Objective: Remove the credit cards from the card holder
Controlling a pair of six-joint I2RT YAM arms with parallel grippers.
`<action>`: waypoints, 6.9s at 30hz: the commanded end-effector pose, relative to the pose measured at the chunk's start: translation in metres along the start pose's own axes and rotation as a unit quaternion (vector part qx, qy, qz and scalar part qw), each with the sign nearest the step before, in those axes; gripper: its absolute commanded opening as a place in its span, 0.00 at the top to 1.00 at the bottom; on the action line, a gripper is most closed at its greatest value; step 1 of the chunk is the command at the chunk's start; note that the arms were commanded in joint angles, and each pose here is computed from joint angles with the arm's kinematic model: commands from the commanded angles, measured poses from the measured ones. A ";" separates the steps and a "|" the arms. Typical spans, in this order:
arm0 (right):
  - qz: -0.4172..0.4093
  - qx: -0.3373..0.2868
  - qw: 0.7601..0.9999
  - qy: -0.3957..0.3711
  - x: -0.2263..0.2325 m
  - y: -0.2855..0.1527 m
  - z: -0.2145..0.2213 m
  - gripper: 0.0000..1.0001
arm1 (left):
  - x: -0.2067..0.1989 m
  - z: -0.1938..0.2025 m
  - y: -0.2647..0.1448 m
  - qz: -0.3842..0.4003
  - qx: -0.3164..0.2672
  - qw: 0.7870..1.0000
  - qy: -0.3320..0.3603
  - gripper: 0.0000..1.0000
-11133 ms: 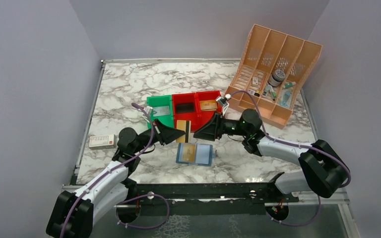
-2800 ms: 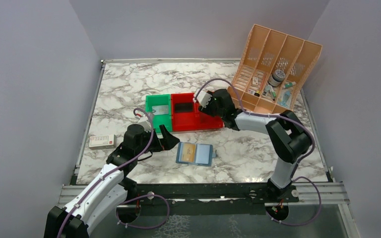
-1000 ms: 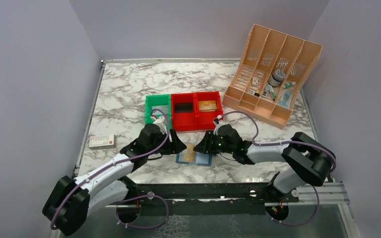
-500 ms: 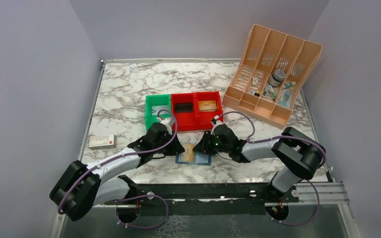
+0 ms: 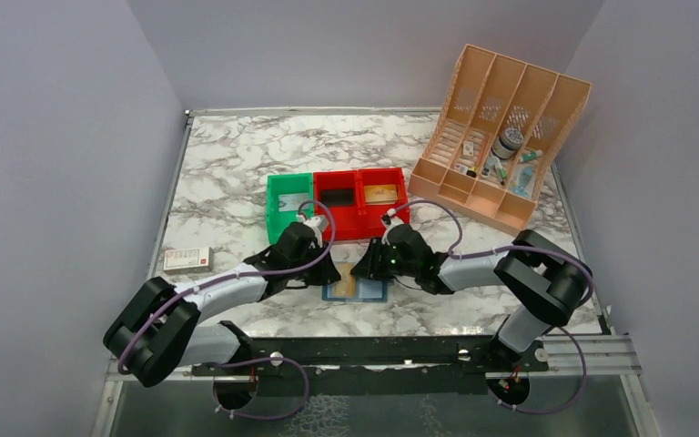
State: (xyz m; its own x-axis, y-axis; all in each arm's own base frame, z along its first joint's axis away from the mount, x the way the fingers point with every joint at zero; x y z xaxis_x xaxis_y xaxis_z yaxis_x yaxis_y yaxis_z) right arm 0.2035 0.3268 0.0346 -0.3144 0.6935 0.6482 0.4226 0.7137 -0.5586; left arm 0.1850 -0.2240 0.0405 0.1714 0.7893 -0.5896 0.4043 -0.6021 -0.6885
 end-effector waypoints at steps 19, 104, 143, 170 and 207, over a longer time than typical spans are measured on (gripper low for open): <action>0.090 0.033 0.994 -0.046 -0.028 0.010 0.004 0.80 | -0.011 -0.018 -0.015 -0.048 -0.040 0.998 0.016 0.68; -0.003 0.076 0.996 -0.056 -0.025 -0.011 -0.006 0.79 | 0.018 0.004 0.001 -0.119 0.014 0.991 0.052 0.79; 0.004 0.016 1.000 0.023 -0.034 -0.017 -0.005 0.98 | -0.030 -0.009 -0.009 -0.063 -0.032 0.994 0.081 0.54; -0.080 0.071 0.994 -0.034 -0.026 -0.027 -0.008 0.79 | -0.011 0.012 0.014 -0.110 0.029 0.988 0.105 0.80; -0.156 0.102 0.982 0.010 -0.015 -0.017 0.007 0.81 | -0.010 0.016 0.014 -0.104 0.040 0.987 0.112 0.82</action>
State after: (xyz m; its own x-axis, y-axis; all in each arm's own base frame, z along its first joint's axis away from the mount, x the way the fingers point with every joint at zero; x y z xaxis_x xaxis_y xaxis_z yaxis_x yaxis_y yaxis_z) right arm 0.1967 0.3084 0.0309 -0.3889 0.4228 0.8185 0.1049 0.9030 -0.4166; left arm 0.1806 -0.2512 0.0367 0.2790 0.8860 -0.3703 0.3988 -0.4577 -0.7946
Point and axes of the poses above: each gripper's point midway between its finger pads, its own y axis out along the fingers, its own x axis along the line the jaws close on, z = x × y, the point moved 1 cm from there along -y, back along the fingers, and after that the axes turned 5 degrees about -y, right-handed, at the moved point
